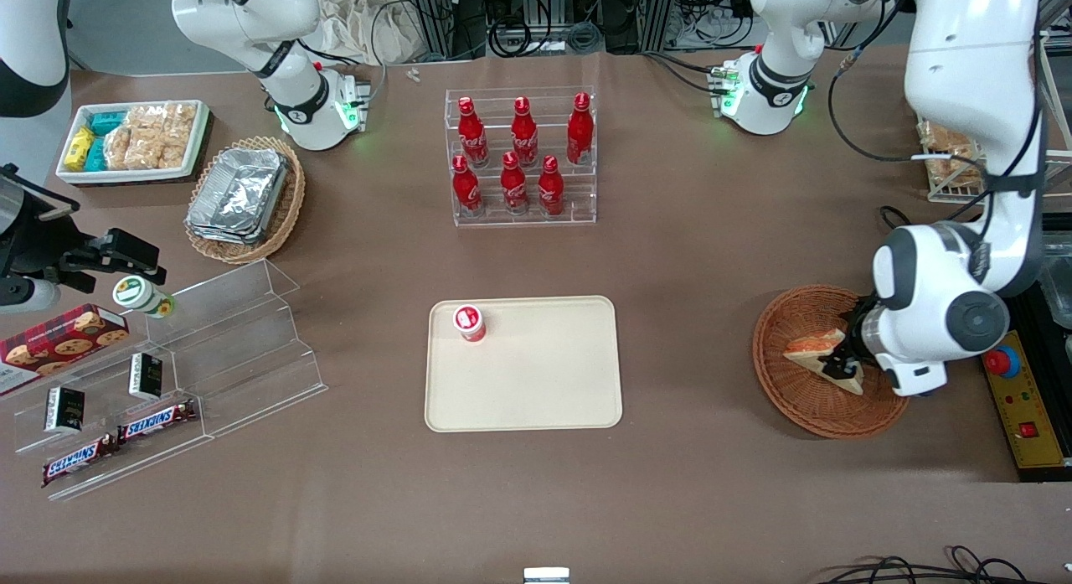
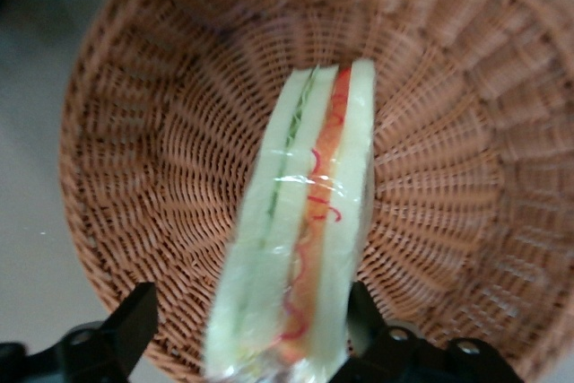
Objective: Place sandwich from basket to tray
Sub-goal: 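Lower the left gripper and close it on the wrapped sandwich, then lift the sandwich and carry it with the left gripper over the cream tray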
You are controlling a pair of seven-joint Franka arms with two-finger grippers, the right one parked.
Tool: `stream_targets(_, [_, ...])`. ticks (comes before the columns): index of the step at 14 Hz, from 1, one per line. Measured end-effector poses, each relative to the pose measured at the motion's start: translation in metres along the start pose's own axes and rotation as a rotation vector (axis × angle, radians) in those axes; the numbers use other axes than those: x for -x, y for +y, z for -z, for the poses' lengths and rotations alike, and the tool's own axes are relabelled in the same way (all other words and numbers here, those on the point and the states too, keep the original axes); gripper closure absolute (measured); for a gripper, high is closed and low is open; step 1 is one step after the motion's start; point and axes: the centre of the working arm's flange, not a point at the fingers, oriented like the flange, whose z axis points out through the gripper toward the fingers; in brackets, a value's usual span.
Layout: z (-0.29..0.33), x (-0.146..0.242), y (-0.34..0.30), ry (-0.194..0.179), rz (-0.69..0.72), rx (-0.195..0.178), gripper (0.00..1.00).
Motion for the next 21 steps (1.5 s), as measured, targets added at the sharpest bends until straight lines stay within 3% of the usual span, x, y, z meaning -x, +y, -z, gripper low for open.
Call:
stream_targets(4, [0.012,0.006,0.006,0.005,-0.014,0.005,0.56])
stream_targets(7, [0.091,0.012,-0.009,-0.006,-0.098,0.005,0.67])
stream_targets(10, [0.191,0.046,-0.038,-0.015,-0.337,0.015,0.81])
stream_targets(13, [0.231,0.111,-0.034,-0.026,-0.642,0.065,0.81])
stream_targets(16, [0.218,0.188,0.005,-0.037,-0.873,0.101,0.81])
stream_targets(19, [0.185,0.245,0.055,-0.019,-0.971,0.165,0.81])
stream_targets(21, [0.151,0.284,0.088,-0.003,-0.992,0.171,0.81])
